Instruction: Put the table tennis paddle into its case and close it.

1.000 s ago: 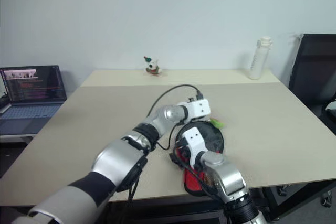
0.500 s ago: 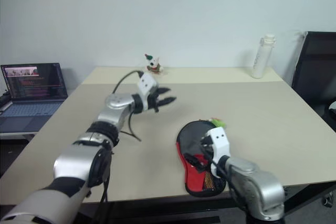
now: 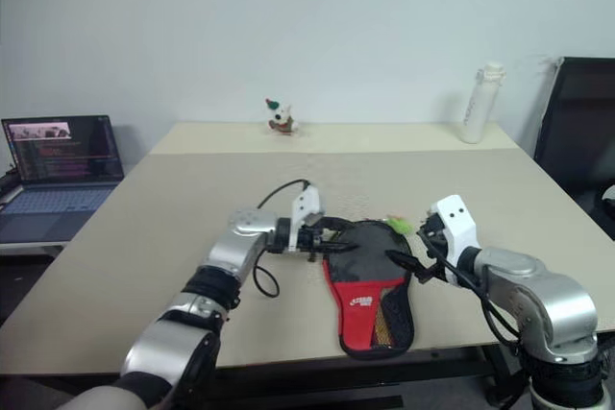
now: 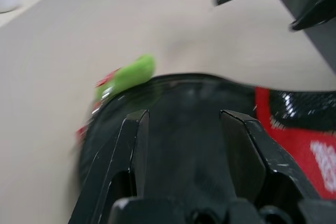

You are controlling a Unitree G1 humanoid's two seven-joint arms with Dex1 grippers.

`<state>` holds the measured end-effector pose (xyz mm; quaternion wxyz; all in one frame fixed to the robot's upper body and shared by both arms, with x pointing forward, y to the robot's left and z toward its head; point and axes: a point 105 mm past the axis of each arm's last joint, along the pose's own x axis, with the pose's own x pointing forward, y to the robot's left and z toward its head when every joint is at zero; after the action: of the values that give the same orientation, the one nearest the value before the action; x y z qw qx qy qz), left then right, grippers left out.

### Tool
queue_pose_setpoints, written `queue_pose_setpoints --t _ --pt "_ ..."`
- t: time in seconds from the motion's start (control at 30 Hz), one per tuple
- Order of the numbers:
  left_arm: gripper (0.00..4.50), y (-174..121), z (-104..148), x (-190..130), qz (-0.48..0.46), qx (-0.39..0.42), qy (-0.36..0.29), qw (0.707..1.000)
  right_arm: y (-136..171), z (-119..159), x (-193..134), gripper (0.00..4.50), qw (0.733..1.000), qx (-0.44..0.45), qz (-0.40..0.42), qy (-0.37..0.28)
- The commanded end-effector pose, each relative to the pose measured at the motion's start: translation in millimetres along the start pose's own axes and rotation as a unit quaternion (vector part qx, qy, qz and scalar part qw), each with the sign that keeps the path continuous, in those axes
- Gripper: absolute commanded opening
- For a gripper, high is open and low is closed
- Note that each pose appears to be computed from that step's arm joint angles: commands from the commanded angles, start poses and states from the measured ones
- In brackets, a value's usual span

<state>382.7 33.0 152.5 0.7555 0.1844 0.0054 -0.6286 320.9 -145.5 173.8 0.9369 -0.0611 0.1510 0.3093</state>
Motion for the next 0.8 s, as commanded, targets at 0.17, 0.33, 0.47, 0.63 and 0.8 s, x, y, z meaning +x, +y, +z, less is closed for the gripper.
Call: queue_pose_setpoints --t 0.17,0.33,0.47,0.63,0.8 --pt "2.3 -4 -23 24 0.005 -0.005 0.042 0.999 -27 25 17 4.5 0.996 -0.076 -0.034 -0.031" --pt "2.3 -14 -46 32 0.009 -0.016 0.07 0.997 -43 22 34 4.5 0.994 -0.104 -0.035 -0.019" --pt "2.3 -16 -47 39 0.012 -0.018 0.07 0.997 -53 16 49 4.5 0.992 -0.123 -0.027 -0.002" --pt "2.3 -17 -45 41 0.013 -0.017 0.063 0.998 -62 5 79 4.5 0.99 -0.134 -0.021 0.023" --pt "2.3 -16 -47 40 0.019 -0.018 0.065 0.998 -72 -3 95 4.5 0.99 -0.135 -0.032 0.036"
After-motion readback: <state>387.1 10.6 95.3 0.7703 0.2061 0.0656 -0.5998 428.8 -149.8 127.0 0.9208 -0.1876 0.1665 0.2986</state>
